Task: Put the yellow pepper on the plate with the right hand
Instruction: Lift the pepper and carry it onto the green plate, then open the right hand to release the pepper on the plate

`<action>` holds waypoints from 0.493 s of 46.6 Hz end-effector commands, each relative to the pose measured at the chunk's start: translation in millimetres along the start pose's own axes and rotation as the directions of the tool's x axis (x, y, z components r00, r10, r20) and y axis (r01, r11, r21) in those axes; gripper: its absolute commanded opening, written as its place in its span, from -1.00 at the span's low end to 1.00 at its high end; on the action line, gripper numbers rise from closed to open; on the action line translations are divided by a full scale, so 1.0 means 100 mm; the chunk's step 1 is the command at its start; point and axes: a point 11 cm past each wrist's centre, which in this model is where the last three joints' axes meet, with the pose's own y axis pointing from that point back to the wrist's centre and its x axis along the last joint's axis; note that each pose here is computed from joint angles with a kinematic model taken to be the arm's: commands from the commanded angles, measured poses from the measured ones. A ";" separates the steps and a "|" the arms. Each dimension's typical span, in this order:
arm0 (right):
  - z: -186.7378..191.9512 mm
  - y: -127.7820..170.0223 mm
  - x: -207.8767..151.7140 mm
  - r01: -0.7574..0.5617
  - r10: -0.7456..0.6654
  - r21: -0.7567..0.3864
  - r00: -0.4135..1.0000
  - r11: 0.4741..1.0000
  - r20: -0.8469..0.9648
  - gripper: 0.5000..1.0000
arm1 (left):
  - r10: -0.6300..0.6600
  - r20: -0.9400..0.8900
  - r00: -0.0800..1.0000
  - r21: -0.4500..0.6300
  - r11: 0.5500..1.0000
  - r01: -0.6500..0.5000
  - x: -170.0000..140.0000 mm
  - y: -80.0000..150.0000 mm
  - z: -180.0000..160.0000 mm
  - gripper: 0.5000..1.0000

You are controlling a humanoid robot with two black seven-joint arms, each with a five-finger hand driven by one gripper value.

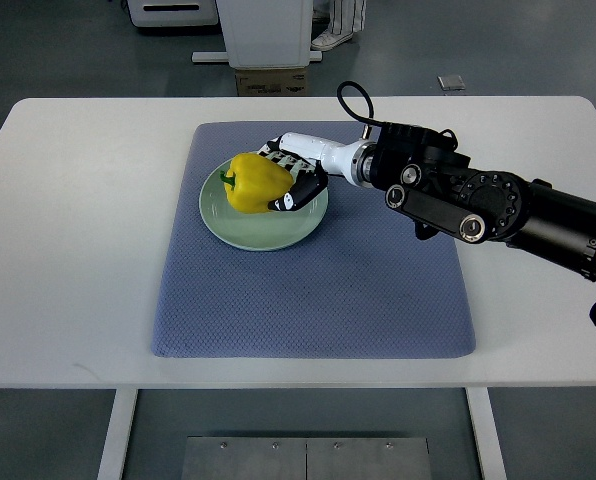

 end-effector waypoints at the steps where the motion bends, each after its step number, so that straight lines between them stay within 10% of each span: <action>1: 0.03 0.00 -0.03 0.005 -0.005 -0.004 1.000 1.000 0.006 -1.00 | 0.000 0.000 1.000 0.000 1.000 0.000 0.00 0.00 0.00 1.00; 23: 0.11 -0.01 -0.14 0.021 -0.021 -0.016 1.000 1.000 0.022 -0.96 | 0.000 0.000 1.000 0.000 1.000 0.000 0.00 0.00 0.00 1.00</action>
